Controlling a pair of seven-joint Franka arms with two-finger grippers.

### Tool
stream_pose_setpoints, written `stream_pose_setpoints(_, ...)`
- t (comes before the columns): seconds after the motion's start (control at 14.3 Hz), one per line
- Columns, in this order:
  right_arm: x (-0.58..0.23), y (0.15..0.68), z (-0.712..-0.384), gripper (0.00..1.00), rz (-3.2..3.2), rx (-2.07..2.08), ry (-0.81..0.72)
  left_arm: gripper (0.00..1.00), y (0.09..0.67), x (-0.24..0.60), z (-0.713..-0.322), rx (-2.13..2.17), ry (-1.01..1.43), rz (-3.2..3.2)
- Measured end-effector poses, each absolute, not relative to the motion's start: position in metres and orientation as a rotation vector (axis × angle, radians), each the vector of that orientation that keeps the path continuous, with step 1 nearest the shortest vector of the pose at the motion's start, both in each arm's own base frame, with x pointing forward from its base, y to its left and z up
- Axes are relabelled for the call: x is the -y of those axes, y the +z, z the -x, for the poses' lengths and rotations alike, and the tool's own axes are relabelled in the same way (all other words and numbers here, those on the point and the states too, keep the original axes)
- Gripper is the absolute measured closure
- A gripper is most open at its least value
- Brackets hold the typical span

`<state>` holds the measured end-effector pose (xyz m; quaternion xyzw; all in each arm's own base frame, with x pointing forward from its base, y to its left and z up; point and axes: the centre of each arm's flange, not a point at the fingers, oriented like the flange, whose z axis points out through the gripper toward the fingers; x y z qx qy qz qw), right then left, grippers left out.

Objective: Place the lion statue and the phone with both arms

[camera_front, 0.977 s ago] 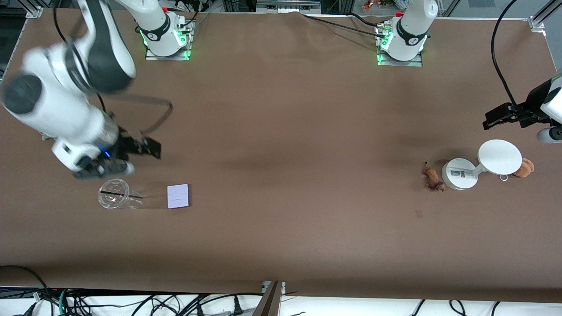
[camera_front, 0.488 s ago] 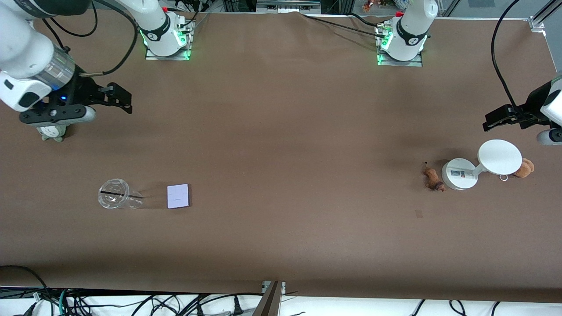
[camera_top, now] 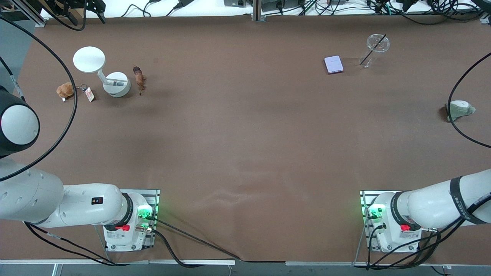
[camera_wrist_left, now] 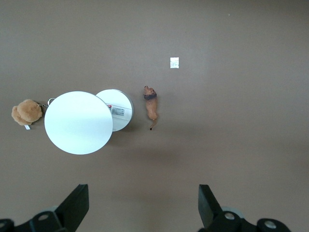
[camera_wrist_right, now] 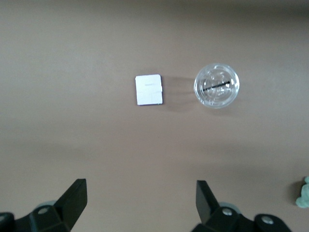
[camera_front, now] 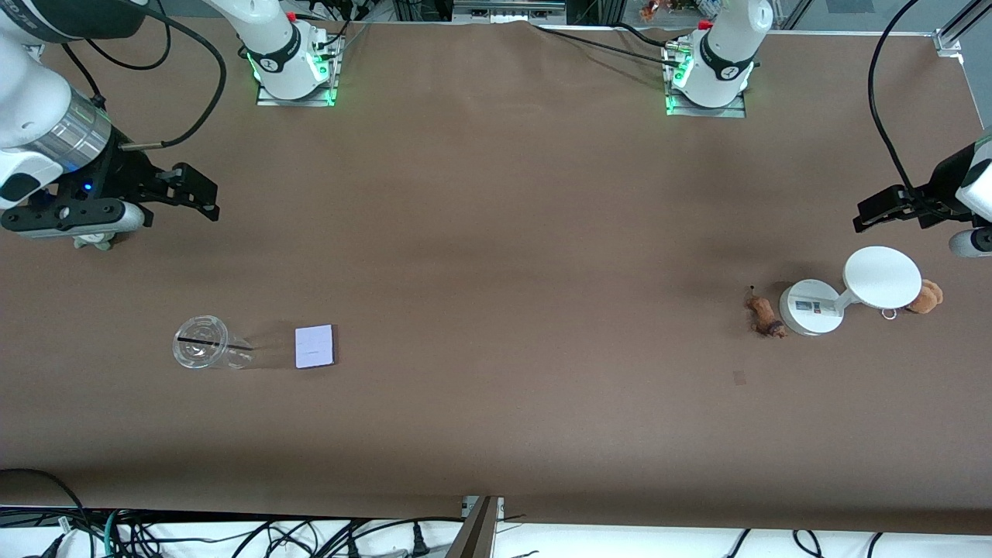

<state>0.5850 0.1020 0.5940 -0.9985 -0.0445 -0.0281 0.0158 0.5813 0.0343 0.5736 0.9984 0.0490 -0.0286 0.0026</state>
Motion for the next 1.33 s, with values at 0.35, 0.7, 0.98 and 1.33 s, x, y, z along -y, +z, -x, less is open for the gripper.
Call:
stream_pose_setpoints(0.35, -0.104, 0.596, -0.588, 0.00, 3.167, 0.172, -0.072, 0.00, 0.574, -0.034, -0.581, -0.154, -0.089, -3.131)
stream_pose_setpoints(0.7, -0.101, 0.585, -0.578, 0.00, 3.181, 0.167, 0.089, 0.00, 0.574, -0.034, -0.581, -0.154, -0.089, -3.131)
stream_pose_setpoints(0.98, -0.100, 0.585, -0.578, 0.00, 3.182, 0.164, 0.100, 0.00, 0.574, -0.034, -0.581, -0.154, -0.089, -3.131)
stream_pose_setpoints(1.33, -0.100, 0.585, -0.578, 0.00, 3.182, 0.162, 0.098, 0.00, 0.574, -0.035, -0.581, -0.155, -0.088, -3.131)
